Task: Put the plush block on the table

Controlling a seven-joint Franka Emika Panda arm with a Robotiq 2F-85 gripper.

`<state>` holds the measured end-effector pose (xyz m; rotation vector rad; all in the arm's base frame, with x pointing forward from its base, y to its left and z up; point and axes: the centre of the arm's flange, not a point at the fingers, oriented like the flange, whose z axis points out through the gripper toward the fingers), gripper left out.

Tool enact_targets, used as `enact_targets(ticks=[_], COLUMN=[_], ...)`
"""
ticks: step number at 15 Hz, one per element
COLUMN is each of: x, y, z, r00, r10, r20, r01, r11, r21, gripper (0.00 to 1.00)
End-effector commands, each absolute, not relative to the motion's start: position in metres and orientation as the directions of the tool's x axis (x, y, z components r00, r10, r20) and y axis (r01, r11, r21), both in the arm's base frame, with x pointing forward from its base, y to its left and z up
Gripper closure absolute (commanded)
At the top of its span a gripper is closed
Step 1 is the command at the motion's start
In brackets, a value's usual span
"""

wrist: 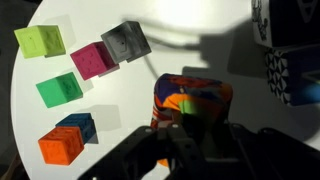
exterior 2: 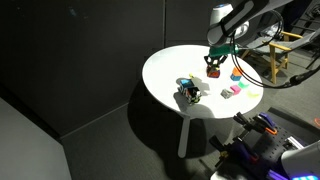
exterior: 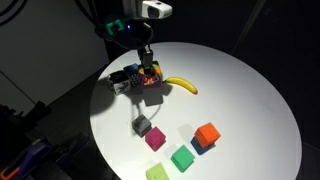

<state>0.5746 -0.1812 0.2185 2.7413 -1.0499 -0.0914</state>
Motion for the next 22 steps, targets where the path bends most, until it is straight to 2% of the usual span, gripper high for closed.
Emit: enact_targets(ticks=[1, 6, 9, 11, 22], x=[0.587, 0.600, 0.608, 0.612, 0.624], y=[-0.197, -0.212, -0.222, -0.226, -0.232], z=[0.215, 0.206, 0.196, 0.190, 0.150], r00=[0.772, 0.852, 0.897, 0.917, 0.944], r10=[-0.635, -0.524, -0.442, -0.399, -0.320], r20=[0.017, -0.005, -0.024, -0.029, -0.081], r01=[-0.622, -0.503, -0.415, -0.369, -0.273], r11=[-0.750, -0.820, -0.858, -0.872, -0.896], r21=[0.224, 0.274, 0.304, 0.322, 0.351], gripper=[0.90, 0.89, 0.79, 0.89, 0.90])
